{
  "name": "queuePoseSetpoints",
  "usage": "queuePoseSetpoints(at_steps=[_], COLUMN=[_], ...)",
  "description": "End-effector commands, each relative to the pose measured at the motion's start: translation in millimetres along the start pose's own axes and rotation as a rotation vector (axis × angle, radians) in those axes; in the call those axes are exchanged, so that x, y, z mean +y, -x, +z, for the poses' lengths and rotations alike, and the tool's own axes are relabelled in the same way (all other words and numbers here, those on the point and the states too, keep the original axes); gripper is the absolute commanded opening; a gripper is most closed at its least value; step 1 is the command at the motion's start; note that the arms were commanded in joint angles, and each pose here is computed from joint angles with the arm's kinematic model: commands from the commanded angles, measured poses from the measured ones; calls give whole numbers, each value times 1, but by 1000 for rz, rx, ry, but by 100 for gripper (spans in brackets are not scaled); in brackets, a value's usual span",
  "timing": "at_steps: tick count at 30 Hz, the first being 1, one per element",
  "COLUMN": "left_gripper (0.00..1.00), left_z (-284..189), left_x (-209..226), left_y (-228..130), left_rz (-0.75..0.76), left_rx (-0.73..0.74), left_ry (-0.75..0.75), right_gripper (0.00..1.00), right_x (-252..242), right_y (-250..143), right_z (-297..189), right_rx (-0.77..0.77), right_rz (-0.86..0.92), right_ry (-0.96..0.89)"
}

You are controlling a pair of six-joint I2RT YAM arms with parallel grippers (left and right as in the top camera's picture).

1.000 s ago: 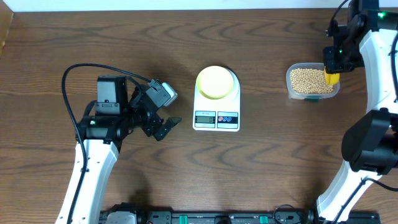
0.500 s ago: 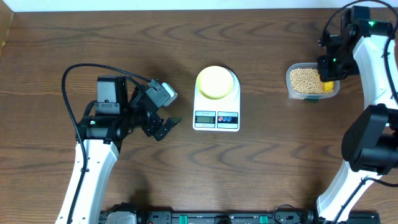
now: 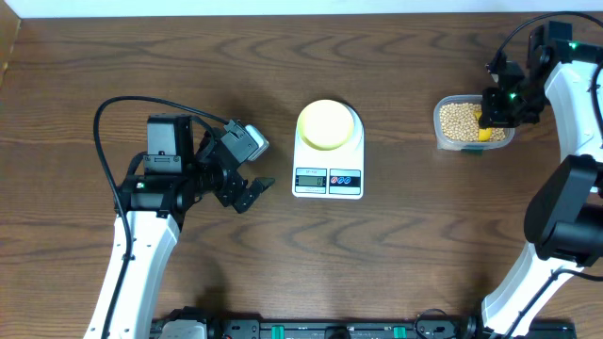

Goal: Scoop item into bowl and weigh 50g on scale
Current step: 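Drag the scoop through the soybeans and lift it filled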

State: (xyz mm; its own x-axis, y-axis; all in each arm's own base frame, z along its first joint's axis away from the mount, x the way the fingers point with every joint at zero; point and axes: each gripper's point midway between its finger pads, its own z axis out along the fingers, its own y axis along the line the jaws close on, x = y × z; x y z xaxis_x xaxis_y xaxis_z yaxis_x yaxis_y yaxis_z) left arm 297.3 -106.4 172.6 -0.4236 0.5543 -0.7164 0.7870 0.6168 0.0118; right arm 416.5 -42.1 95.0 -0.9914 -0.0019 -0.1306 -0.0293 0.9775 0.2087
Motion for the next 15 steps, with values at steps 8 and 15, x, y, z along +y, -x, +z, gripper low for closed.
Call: queuePoseSetpoints(at_steps=[8, 15], left_gripper=[98, 98], left_z=[-2, -2], left_x=[1, 1], left_y=[6, 6], left_rz=[-5, -5], left_rx=[-12, -12], left_ry=[1, 1], right_gripper=[1, 1], right_x=[28, 18], right_y=[-3, 2], right_z=[24, 14], right_rx=[37, -13], right_rz=[84, 141], right_ry=[244, 333])
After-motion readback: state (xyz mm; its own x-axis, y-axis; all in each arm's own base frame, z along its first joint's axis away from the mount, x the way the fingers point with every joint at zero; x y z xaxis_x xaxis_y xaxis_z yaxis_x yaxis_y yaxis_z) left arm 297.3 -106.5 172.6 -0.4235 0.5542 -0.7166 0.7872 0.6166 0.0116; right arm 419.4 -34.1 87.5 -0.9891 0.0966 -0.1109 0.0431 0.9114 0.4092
